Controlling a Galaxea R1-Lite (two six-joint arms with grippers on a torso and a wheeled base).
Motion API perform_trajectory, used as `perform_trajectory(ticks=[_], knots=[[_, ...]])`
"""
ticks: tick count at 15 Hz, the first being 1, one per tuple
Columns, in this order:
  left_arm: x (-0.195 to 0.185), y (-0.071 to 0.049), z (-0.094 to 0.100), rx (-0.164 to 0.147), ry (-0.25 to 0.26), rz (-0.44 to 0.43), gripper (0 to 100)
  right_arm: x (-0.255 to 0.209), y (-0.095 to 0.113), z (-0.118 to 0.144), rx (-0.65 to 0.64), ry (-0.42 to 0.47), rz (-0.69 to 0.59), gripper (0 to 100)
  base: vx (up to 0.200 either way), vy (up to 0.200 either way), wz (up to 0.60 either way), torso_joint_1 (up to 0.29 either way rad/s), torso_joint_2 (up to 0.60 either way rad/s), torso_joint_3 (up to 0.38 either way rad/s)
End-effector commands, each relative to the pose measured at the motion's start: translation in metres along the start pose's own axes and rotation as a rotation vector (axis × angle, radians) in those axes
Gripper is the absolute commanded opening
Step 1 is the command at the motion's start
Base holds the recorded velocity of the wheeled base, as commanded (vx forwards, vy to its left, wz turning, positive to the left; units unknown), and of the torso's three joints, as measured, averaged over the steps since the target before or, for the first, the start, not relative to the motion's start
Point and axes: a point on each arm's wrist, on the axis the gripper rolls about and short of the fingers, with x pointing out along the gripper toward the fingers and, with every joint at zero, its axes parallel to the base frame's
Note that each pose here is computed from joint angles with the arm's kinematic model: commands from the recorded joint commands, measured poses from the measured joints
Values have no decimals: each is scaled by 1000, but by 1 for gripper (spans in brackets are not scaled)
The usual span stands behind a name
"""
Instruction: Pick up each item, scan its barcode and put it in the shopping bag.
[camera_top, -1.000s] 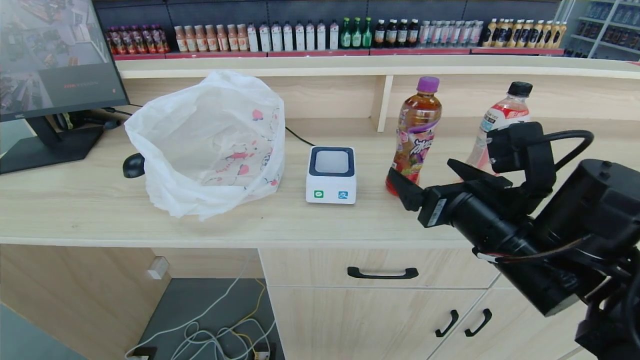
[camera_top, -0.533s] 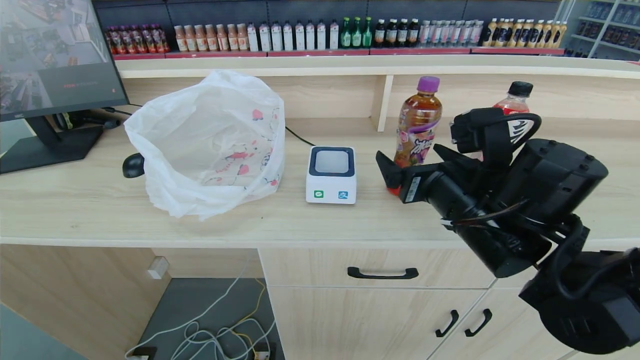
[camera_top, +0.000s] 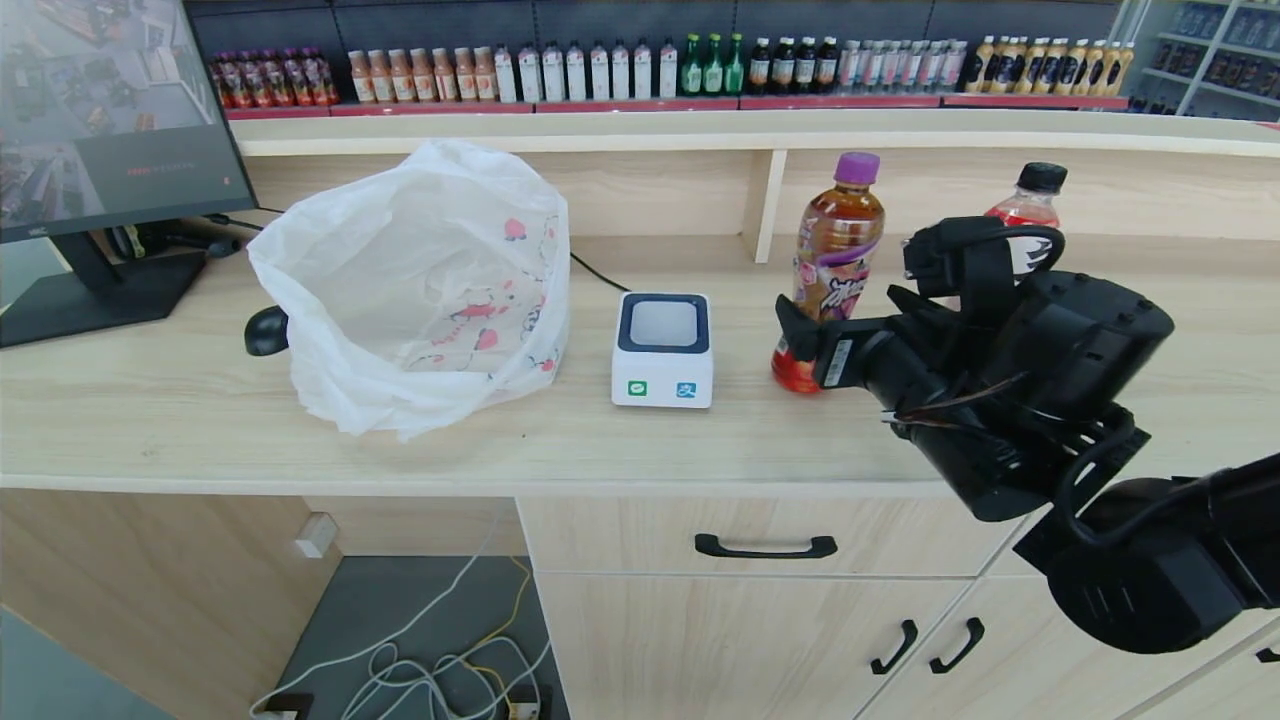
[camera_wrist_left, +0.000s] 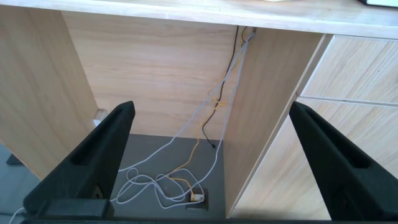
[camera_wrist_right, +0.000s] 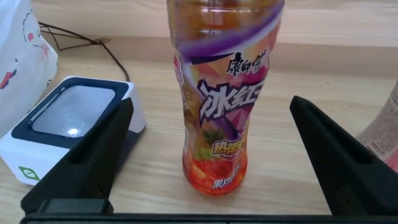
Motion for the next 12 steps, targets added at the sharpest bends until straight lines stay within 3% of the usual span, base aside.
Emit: perform_trajectory(ticks=[1,12], knots=[[0,0,0,0,-1,1,100,3,-1,-4,-3,9,-6,100,0,0,0,0,0,0],[0,0,0,0,-1,0,100,29,-10,-11,6,-7,-54,100,0,0,0,0,0,0]])
